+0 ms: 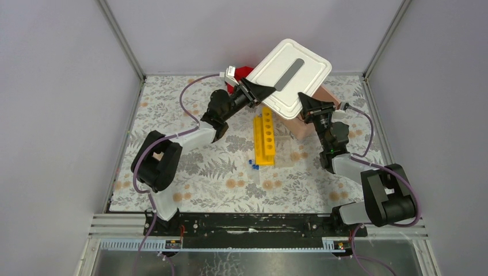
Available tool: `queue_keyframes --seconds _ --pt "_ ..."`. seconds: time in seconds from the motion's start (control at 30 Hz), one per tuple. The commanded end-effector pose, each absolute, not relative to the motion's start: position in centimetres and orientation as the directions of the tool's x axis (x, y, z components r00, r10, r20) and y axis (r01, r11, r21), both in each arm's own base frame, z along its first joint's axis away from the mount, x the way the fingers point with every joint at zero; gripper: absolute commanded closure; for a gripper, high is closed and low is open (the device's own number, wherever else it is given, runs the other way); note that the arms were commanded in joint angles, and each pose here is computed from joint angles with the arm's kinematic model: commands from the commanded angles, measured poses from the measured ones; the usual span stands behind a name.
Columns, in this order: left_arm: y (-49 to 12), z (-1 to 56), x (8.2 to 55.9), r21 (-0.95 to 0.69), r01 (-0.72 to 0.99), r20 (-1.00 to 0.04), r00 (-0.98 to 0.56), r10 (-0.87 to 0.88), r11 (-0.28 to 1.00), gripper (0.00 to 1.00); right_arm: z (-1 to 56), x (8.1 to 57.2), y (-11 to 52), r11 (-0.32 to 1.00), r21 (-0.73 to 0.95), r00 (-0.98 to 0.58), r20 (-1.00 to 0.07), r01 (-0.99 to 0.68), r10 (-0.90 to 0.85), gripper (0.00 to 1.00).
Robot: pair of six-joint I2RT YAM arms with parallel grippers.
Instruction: Organize the chemistry lab equipment
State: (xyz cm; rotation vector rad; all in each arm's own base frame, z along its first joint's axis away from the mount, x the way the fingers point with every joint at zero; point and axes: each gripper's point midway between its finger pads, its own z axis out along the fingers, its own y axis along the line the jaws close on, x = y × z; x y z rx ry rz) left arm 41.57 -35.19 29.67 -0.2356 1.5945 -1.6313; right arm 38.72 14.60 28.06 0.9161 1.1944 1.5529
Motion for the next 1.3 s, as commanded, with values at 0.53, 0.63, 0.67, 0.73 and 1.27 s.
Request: queue_keyframes --seconds 0.53,0.63,0.67,0.73,1.27 --pt "-31.0 34.1 40.9 -0.804 0.592 -0.461 -0.679 -0.571 -0.056 0.86 30.4 36.0 13.8 0.128 0.936 -0.252 -0.218 -0.329 0.943 0.43" --pt "-30.8 34.8 40.7 -0.793 0.605 -0.48 -0.69 -0.542 -0.067 0.87 30.4 35.7 12.6 0.192 0.927 -0.215 -0.27 -0.323 0.939 0.42" --pt "-30.8 35.0 40.6 -0.791 0.608 -0.489 -0.691 -0.532 -0.063 0.87 30.4 35.6 12.2 0.216 0.922 -0.2 -0.288 -0.321 0.936 0.42" --pt "-30.9 35.3 40.3 -0.787 0.616 -0.512 -0.696 -0.503 -0.05 0.88 30.7 35.4 11.3 0.259 0.913 -0.172 -0.323 -0.314 0.931 0.41" --pt "-30.1 35.5 36.7 -0.766 0.631 -0.629 -0.697 -0.344 0.121 0.97 34.8 31.8 6.0 0.651 0.737 0.038 -0.656 -0.184 0.754 0.38"
